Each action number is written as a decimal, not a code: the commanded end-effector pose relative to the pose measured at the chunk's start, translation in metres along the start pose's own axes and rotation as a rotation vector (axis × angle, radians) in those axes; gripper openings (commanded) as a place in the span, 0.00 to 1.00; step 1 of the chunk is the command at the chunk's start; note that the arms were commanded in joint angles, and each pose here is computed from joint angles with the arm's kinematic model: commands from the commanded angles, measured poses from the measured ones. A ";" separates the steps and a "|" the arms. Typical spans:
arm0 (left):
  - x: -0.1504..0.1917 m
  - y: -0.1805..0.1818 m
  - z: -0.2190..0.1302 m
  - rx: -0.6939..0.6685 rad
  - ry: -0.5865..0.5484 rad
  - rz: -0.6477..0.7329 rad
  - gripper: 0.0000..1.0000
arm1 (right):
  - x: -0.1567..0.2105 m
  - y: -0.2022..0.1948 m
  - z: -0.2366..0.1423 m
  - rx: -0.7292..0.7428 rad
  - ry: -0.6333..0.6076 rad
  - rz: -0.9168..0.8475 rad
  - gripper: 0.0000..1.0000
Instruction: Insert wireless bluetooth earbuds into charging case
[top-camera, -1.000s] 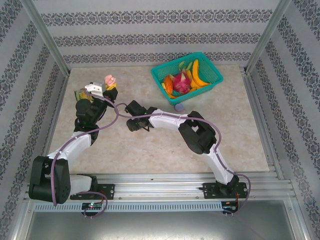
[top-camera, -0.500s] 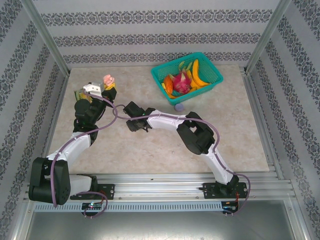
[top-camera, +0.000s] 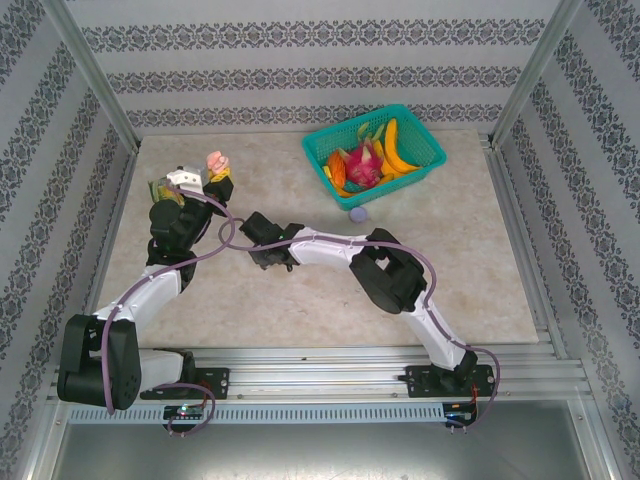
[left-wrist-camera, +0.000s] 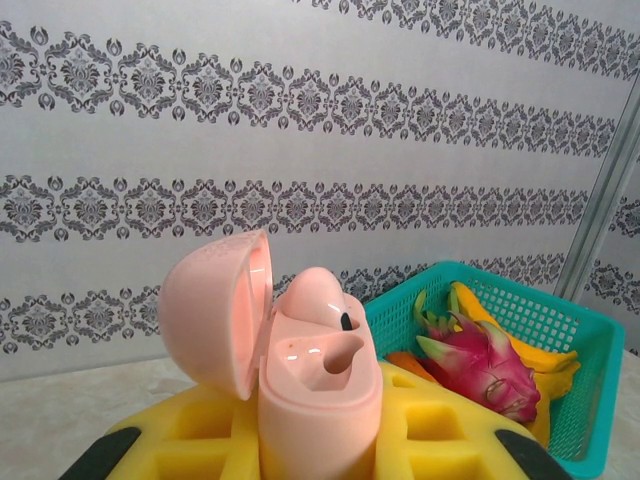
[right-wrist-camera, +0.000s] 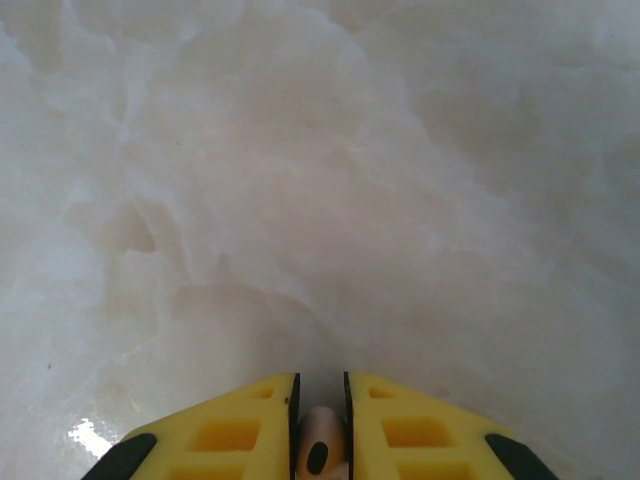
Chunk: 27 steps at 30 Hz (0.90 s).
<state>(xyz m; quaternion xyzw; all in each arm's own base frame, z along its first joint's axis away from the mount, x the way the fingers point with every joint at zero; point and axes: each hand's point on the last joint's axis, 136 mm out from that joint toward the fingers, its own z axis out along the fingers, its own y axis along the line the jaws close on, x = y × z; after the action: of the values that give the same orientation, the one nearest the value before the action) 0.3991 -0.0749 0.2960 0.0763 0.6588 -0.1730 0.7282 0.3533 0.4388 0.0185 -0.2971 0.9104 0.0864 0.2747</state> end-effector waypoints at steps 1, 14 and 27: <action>-0.010 -0.001 -0.004 0.015 -0.026 -0.011 0.00 | 0.016 -0.013 -0.006 0.066 0.031 0.021 0.16; -0.003 -0.007 -0.003 0.054 0.004 -0.031 0.00 | 0.025 -0.070 -0.053 0.164 -0.034 0.202 0.14; 0.021 -0.033 -0.003 0.138 0.061 -0.091 0.00 | 0.083 -0.141 -0.085 0.313 -0.010 0.414 0.14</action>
<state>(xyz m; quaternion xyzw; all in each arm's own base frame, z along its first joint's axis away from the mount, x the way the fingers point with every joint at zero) 0.3912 -0.0974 0.2847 0.0963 0.6694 -0.2274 0.7007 0.3432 0.2770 0.0390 -0.1016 0.9527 0.0175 0.2858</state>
